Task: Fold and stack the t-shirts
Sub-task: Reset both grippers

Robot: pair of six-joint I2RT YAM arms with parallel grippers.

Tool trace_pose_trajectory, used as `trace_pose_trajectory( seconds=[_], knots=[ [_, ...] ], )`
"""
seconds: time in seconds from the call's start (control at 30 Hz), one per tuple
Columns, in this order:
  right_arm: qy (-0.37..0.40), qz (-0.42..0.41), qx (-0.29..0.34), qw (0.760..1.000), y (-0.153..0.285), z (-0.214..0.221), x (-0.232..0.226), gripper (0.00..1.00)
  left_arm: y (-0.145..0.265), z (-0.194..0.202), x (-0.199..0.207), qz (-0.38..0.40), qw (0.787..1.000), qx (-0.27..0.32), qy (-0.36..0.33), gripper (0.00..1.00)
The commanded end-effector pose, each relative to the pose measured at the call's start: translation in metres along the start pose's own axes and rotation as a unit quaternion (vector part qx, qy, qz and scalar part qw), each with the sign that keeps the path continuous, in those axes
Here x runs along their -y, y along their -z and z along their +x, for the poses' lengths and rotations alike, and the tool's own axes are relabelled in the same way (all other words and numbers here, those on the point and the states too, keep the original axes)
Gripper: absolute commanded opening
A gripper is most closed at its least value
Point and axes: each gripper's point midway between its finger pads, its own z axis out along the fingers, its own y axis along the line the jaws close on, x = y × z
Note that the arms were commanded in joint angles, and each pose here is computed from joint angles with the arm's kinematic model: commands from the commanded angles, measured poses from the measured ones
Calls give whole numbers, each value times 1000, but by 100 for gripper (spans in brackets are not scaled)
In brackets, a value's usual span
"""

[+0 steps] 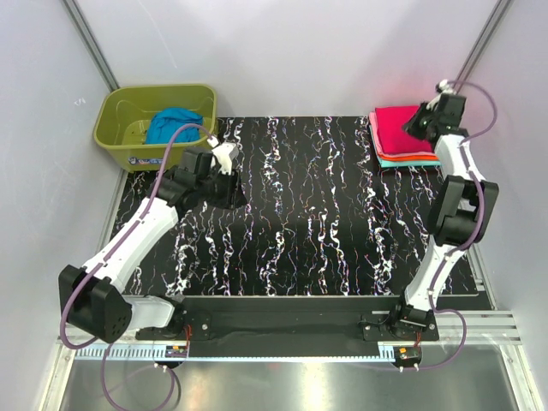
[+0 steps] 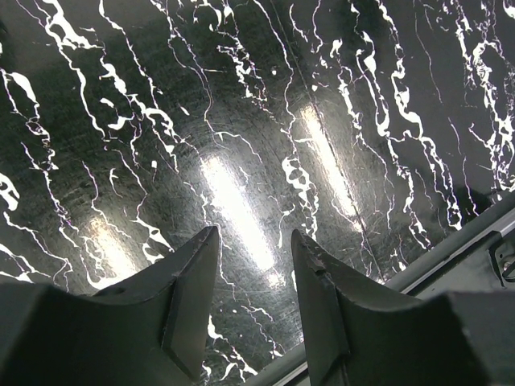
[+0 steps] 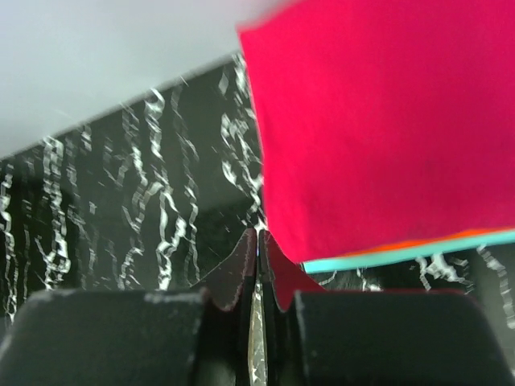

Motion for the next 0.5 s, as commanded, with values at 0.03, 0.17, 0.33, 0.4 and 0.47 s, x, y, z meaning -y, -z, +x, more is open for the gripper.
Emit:
trace_pose_trajectory(
  seconds=[0.03,0.17,0.33,0.4,0.47],
  knots=[
    [-38,-31,-7,999,-30,17,2,8,-5,-6,3,15,1000,10,-3,47],
    [-44,-31,-37,998,-47,46,12,8,-6,-6,1,9,1000,9,-3,47],
    [-45,-20,-51,997,-56,67,23,8,-8,-4,-1,4,1000,7,-2,47],
    [-47,-19,-55,997,-58,71,25,8,-8,-4,-1,6,1000,6,-2,48],
    [-51,-14,-60,997,-55,76,27,8,-8,-3,-1,5,1000,6,-1,47]
  ],
)
